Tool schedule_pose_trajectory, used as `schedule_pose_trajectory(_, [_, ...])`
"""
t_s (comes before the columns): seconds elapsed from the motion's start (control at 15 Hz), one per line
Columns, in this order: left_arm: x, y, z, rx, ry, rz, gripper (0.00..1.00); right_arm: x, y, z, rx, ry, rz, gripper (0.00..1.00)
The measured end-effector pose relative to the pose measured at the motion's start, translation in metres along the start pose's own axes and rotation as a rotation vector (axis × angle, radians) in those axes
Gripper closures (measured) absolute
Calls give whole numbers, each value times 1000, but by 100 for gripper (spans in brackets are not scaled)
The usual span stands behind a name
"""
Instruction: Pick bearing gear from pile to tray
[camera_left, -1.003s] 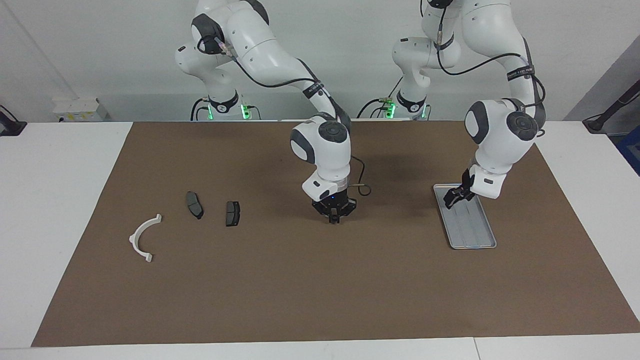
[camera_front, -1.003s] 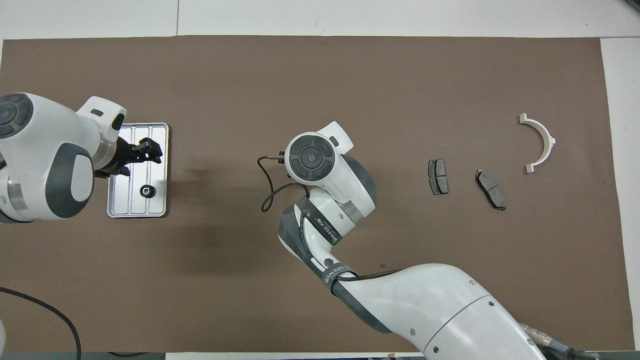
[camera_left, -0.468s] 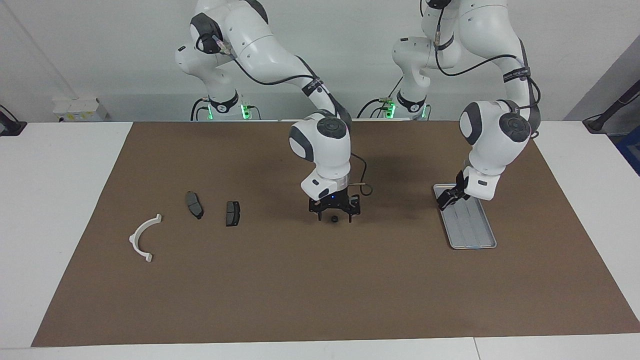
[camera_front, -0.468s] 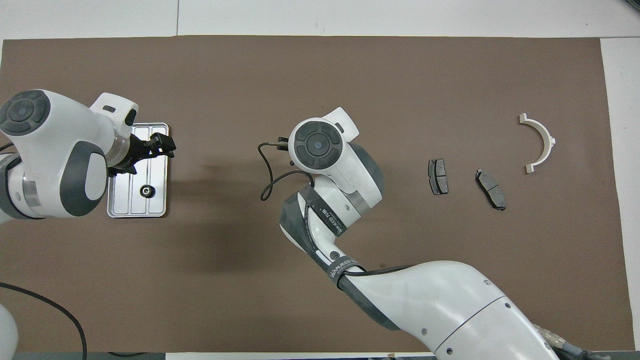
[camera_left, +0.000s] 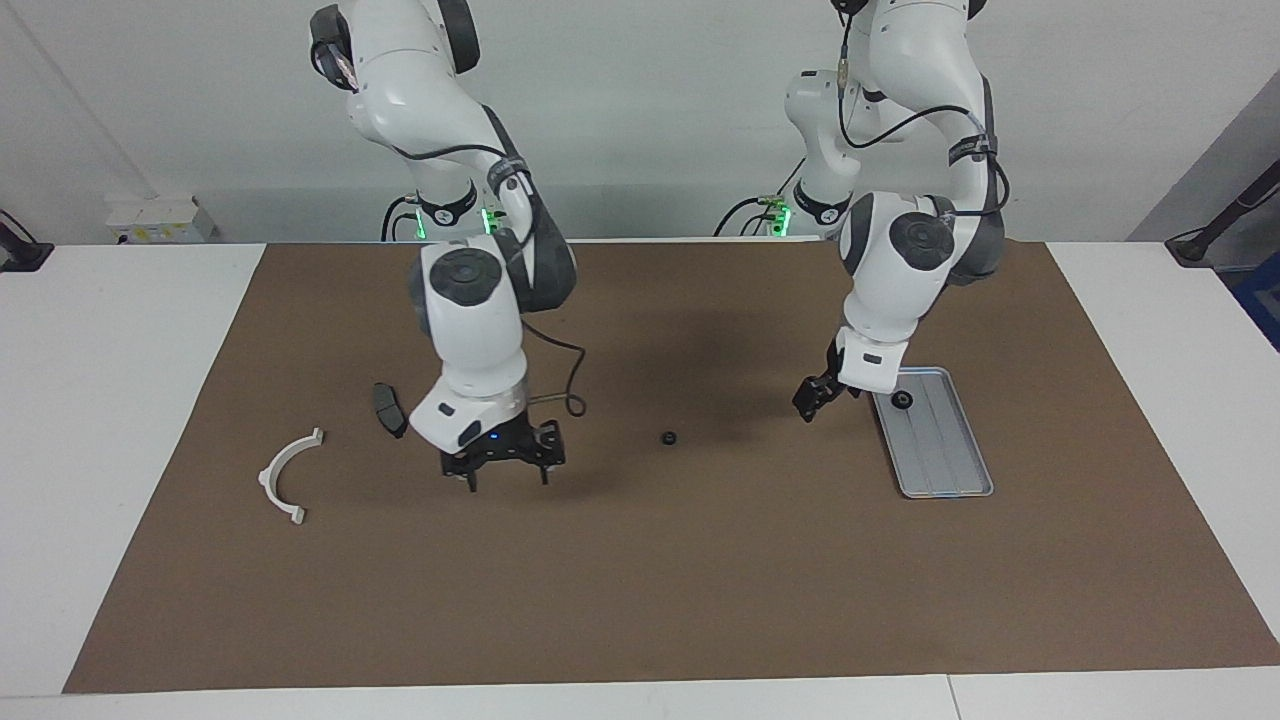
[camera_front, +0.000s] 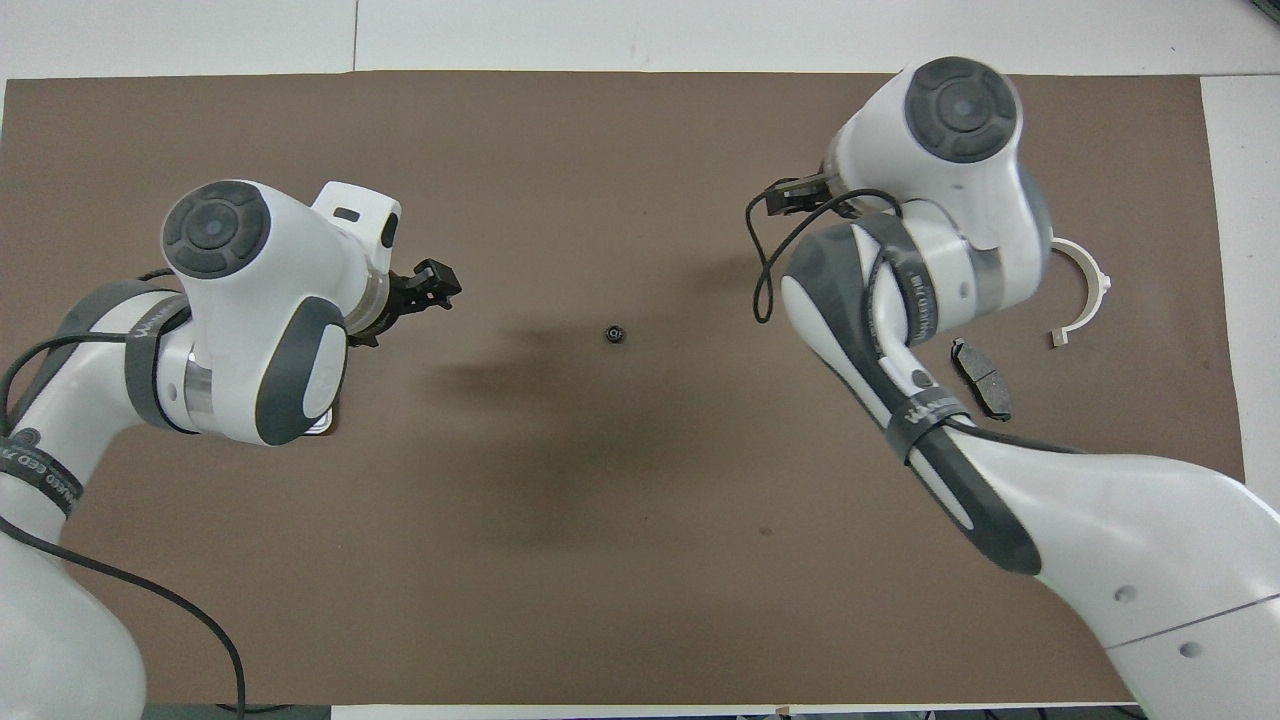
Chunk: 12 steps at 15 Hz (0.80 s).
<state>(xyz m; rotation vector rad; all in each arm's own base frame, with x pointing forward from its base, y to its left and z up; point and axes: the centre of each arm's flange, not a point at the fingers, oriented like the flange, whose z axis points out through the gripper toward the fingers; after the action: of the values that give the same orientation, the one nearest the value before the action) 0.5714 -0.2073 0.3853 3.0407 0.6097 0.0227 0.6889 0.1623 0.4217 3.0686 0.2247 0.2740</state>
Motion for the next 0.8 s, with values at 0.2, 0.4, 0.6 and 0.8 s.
schedule_pose_trajectory(0.2, [-35, 56, 11, 4, -1, -5, 0, -15, 84, -60, -14, -63, -57, 0])
schedule_pose_trajectory(0.4, [-52, 108, 31, 6, 5, -31, 0, -51, 148, -138, 45, -110, 9, 0])
schedule_pose_trajectory(0.6, [-71, 152, 49, 4, 13, -46, 0, -87, 167, -200, 55, -132, 38, 0])
schedule_pose_trajectory(0.8, [-104, 178, 68, 22, 5, -47, 0, -105, 170, -222, 57, -153, 46, 0])
